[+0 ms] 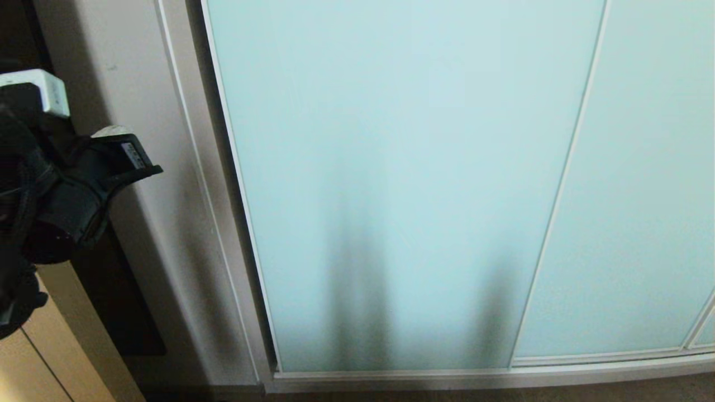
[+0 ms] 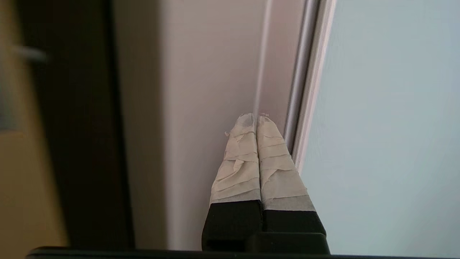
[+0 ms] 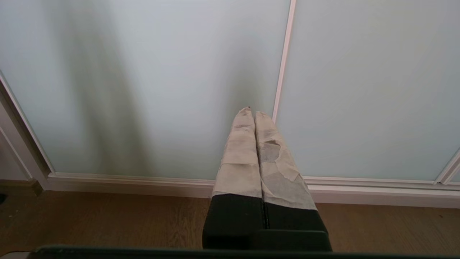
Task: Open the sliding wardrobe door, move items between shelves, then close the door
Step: Open the door
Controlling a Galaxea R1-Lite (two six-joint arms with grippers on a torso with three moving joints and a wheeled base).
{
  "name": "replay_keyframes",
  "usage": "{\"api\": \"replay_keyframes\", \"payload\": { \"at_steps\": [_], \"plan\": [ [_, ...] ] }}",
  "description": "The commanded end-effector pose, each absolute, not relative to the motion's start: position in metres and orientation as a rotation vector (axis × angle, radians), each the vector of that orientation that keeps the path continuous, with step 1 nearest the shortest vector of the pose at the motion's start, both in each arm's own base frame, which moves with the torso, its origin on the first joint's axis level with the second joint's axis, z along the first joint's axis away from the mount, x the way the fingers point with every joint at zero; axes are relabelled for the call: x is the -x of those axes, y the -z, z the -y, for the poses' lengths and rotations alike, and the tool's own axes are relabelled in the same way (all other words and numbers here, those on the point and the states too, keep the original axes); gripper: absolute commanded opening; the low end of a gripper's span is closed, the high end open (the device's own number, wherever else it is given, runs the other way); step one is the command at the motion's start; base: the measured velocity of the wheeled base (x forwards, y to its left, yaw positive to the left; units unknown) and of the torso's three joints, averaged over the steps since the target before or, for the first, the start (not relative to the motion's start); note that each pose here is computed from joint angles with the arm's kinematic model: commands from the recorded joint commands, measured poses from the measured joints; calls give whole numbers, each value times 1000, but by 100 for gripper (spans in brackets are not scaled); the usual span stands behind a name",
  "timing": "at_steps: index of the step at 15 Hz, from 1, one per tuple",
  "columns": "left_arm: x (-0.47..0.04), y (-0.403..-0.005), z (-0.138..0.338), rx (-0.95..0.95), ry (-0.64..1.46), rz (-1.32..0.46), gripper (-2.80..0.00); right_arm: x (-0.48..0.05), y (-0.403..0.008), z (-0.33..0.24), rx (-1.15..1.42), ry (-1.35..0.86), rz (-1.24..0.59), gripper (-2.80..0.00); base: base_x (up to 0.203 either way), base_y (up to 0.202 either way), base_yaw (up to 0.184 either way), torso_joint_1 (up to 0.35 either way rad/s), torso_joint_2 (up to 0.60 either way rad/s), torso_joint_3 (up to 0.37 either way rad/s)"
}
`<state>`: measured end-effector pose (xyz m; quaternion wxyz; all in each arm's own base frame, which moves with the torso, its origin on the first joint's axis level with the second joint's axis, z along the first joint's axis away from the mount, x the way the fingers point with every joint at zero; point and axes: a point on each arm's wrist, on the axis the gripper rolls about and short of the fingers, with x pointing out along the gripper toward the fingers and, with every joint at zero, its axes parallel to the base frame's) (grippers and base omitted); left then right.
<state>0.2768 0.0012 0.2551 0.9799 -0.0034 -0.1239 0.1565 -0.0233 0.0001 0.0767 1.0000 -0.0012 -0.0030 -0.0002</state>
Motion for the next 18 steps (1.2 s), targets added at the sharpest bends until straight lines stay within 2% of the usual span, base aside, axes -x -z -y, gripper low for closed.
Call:
{"api": "replay_keyframes", "payload": {
  "at_steps": [1, 18],
  "plan": [
    [-299, -244, 2, 2, -301, 218, -280, 23, -77, 0, 3, 0, 5, -280, 0, 0, 0, 0, 0, 0],
    [-378, -200, 1, -7, -323, 158, -280, 23, -77, 0, 3, 0, 5, -280, 0, 0, 0, 0, 0, 0]
  ]
}}
